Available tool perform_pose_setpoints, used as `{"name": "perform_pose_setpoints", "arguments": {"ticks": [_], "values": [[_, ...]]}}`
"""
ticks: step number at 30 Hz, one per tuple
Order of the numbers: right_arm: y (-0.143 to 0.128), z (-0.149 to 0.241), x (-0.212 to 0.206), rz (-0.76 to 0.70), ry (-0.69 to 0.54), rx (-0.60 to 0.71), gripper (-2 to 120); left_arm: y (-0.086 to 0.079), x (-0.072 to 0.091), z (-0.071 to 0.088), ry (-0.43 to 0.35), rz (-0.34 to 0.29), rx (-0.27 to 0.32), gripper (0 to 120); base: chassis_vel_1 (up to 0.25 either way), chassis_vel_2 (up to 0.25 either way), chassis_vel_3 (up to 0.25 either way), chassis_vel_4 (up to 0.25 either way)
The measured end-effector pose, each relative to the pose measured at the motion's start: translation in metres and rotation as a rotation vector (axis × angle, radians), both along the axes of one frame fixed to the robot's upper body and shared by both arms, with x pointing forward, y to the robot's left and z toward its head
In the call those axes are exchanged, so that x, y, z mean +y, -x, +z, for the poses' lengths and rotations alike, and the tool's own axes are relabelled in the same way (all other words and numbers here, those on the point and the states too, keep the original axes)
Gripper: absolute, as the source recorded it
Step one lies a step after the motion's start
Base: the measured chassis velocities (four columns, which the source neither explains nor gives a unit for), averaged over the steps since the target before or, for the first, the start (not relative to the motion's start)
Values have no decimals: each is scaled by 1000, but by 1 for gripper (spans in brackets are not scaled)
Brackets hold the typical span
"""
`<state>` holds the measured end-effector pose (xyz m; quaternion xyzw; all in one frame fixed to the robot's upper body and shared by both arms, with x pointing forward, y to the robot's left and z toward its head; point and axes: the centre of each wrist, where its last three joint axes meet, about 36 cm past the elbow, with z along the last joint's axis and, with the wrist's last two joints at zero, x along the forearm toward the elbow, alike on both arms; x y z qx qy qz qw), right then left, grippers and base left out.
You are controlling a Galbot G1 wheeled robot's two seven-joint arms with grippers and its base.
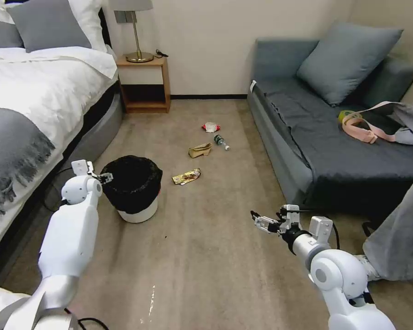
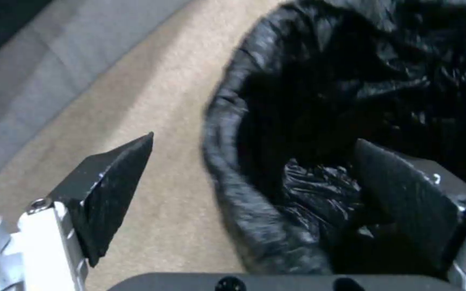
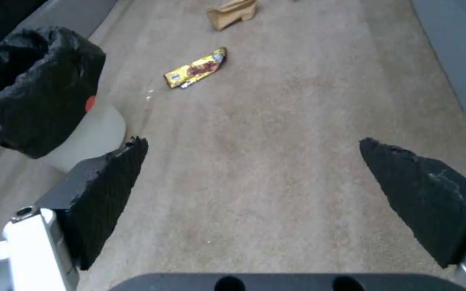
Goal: Pick up the trash bin, then pick up the garbage on the floor and place it into the trash bin.
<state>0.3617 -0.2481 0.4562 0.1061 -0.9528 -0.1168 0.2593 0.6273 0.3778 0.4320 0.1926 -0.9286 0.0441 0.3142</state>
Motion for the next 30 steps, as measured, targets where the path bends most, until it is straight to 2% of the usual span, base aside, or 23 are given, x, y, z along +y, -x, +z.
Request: {"name": "perform_pose_setpoints", "arguments": {"ticks": [7,18,21,23,27,28,30], "values": [[-2,-3,2,7,2,5,100,-14,-8,-12,-16,-3,39,99,0,0,0,0],[-6,-4,8,27,-6,8,100,-10,4,-30,-50,-11,98,99,0,0,0,0],[-1,2,14,48,-36,-4,100,-7,11,-33,-57,-35,115,87,0,0,0,0],[-1,3,14,50,-40,-6,100,-7,11,-34,-55,-36,117,84,0,0,0,0],[4,10,19,69,-68,-20,100,-7,12,-38,-41,-37,133,64,0,0,0,0],[4,10,19,69,-68,-20,100,-7,12,-38,-41,-37,133,64,0,0,0,0],[5,9,21,73,-71,-15,100,-5,12,-42,-36,-37,138,56,0,0,0,0]]}}
